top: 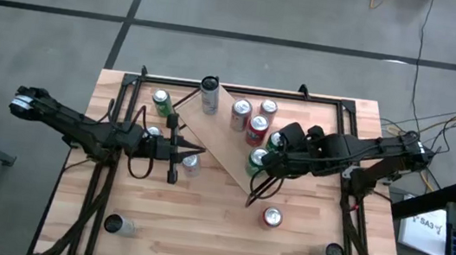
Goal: Place canned beverage on shelf
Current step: Put the bottom green soda can on the shelf aligned with the other green soda
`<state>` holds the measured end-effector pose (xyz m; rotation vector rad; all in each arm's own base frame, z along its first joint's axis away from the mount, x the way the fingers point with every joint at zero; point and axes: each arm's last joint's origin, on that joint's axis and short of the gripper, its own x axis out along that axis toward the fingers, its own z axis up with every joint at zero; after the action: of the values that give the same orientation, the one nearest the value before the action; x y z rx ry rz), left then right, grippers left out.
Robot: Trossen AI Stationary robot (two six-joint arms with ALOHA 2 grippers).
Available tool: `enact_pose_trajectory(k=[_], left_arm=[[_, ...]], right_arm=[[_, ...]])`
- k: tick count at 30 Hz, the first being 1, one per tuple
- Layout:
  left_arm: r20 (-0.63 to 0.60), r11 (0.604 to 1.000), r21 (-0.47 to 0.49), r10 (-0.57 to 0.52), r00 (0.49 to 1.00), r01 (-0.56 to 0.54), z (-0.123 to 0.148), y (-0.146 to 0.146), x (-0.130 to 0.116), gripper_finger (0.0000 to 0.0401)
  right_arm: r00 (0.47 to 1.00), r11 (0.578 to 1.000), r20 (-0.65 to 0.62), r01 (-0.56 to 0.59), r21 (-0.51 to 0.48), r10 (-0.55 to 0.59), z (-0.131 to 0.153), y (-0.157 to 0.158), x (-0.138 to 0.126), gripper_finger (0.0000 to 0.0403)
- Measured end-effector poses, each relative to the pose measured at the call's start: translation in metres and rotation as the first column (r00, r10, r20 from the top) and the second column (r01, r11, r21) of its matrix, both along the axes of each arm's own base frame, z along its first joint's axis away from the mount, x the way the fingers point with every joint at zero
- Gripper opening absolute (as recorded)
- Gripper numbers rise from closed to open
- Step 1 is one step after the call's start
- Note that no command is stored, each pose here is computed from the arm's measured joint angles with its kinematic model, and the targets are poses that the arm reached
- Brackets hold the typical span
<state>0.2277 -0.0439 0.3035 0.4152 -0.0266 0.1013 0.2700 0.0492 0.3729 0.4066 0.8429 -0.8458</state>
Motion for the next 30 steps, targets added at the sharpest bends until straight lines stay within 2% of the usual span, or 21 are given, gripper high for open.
enact_pose_trajectory(k=[14, 30], left_arm=[[0.000, 1.000, 0.000, 0.000, 1.000, 0.000, 0.000, 0.000, 0.000, 0.0000], [0.000, 1.000, 0.000, 0.000, 1.000, 0.000, 0.000, 0.000, 0.000, 0.0000]], right_arm=[[1.000, 1.000, -0.009, -0.009, 0.024, 0.009, 0.000, 0.001, 0.000, 0.0012], [0.997, 0.998, 0.036, -0.067, -0.016, 0.068, 0.014, 0.003, 0.001, 0.0012]])
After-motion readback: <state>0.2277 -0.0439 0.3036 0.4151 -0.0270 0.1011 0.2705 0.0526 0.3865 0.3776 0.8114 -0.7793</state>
